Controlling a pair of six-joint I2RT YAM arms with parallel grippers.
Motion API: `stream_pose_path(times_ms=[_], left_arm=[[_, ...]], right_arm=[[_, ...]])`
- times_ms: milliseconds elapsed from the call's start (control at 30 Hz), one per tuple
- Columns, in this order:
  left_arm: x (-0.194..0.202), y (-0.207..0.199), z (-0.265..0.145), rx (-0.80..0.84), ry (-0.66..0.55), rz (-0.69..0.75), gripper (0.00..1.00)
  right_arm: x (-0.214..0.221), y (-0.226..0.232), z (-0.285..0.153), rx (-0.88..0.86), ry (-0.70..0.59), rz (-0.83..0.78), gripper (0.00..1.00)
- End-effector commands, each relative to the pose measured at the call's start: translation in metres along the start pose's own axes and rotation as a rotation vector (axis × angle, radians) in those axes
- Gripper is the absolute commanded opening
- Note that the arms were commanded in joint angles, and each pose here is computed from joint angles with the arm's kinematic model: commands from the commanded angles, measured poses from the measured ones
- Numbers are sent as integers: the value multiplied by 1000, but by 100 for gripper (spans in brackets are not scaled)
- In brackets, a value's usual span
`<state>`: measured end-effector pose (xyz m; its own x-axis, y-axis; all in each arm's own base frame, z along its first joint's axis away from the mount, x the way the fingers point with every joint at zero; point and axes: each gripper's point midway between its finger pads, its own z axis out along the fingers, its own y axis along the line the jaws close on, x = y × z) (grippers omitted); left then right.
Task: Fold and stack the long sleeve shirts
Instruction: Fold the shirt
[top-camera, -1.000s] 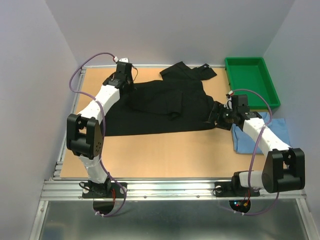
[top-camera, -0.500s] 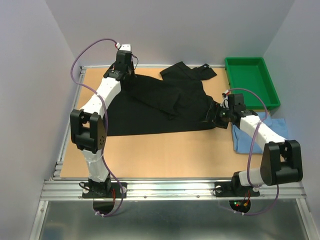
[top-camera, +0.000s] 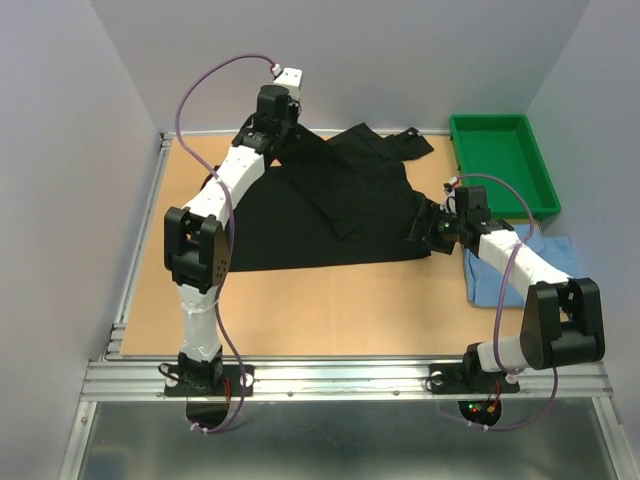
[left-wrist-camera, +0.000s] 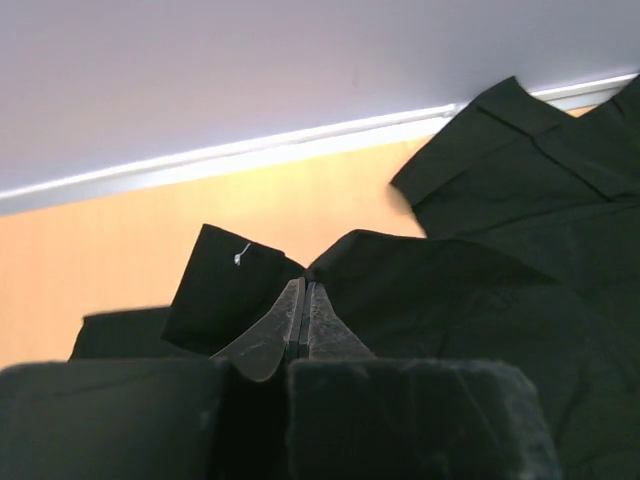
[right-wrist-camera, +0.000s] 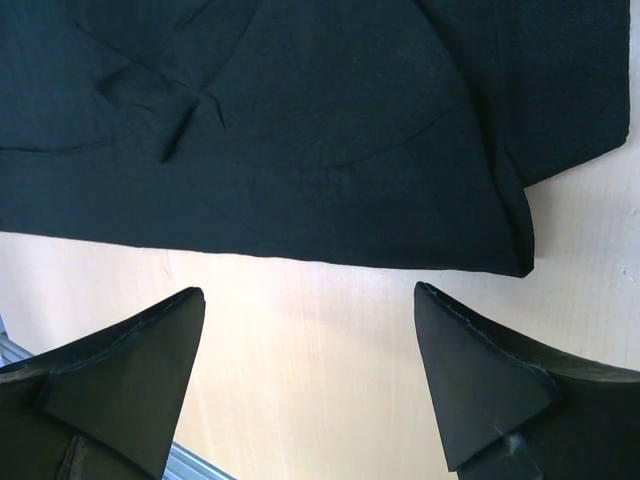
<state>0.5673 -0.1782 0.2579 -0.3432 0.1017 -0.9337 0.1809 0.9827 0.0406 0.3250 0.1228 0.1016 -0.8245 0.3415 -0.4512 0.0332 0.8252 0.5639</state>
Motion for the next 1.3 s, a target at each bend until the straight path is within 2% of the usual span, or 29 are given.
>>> stream_pose_path(times_ms=[0,233,367,467,600,700,967,1033,1133,1167,1200,1267], left_arm=[[-62,-13,-1,14,-164,33,0],[-84,-47,5,48,-230,53,0],[-90,-44,7,18,-261,64,0],[-110,-40,3,-3,-305,67,0],[-132,-46,-6,31,-366,48,0],[-133,-50,-8,36,-374,58,0],[-112,-59,-15,70,-327,89,0],[-91,-63,-16,94,-281,114,0],[-76,-64,-35,125,-263,160,0],[-86,-63,-54,135,-293,185,0],[-63,-67,-53,161,-255,216,0],[-53,-69,-66,183,-243,255,0]], right_arm=[[-33,27,-11,-64,-107,-51,90],[-33,30,-17,-70,-122,-51,89],[-33,31,-21,-70,-138,-50,89],[-32,32,-24,-72,-143,-53,89],[-32,33,-27,-76,-150,-49,89],[-31,33,-28,-75,-154,-50,89],[-26,31,-31,-77,-155,-51,89],[-26,33,-32,-82,-157,-53,89],[-24,33,-34,-88,-158,-56,89],[-23,33,-34,-88,-155,-57,89],[-22,33,-34,-90,-156,-57,89],[-21,32,-35,-89,-156,-61,89]])
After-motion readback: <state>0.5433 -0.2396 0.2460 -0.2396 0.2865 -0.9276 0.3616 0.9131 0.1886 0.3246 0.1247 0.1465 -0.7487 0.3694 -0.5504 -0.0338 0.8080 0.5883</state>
